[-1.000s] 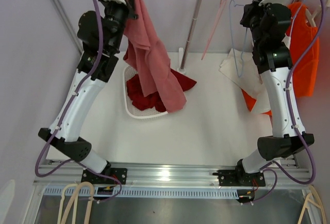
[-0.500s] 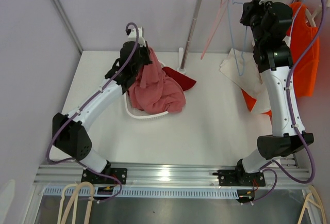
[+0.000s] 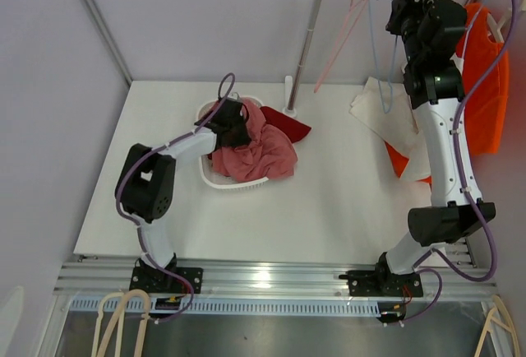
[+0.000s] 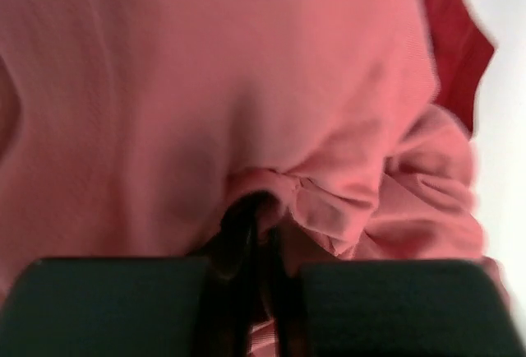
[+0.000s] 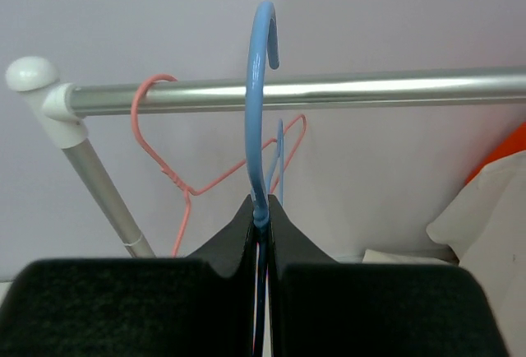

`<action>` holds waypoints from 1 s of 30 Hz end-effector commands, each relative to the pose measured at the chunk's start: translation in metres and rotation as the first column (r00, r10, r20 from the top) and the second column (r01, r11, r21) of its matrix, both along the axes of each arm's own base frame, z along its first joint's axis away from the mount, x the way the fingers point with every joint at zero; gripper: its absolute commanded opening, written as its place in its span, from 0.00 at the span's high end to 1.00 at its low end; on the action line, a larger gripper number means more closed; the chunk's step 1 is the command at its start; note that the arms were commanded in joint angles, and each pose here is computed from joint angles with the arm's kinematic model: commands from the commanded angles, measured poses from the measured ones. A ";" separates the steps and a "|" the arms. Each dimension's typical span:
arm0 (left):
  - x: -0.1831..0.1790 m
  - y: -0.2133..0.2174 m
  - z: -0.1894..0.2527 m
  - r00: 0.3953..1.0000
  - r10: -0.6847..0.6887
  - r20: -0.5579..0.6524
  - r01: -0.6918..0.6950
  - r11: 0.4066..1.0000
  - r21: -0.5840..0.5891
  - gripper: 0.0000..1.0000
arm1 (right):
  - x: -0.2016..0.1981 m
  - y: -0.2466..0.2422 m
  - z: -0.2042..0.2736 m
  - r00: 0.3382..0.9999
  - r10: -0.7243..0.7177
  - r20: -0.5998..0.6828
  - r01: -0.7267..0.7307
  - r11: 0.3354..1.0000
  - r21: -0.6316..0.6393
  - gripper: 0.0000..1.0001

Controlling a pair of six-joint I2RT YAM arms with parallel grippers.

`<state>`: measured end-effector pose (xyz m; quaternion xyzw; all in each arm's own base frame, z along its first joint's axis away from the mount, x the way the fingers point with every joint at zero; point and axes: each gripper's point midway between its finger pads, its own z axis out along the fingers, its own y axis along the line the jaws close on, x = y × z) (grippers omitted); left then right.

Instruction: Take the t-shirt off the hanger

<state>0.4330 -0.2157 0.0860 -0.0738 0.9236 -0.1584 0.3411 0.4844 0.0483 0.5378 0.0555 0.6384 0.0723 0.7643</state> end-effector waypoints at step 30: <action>-0.068 0.040 0.242 0.747 -0.011 0.664 0.110 0.988 -0.106 0.00 | 0.063 -0.002 0.010 0.995 -0.044 0.089 0.052 0.995 -0.085 1.00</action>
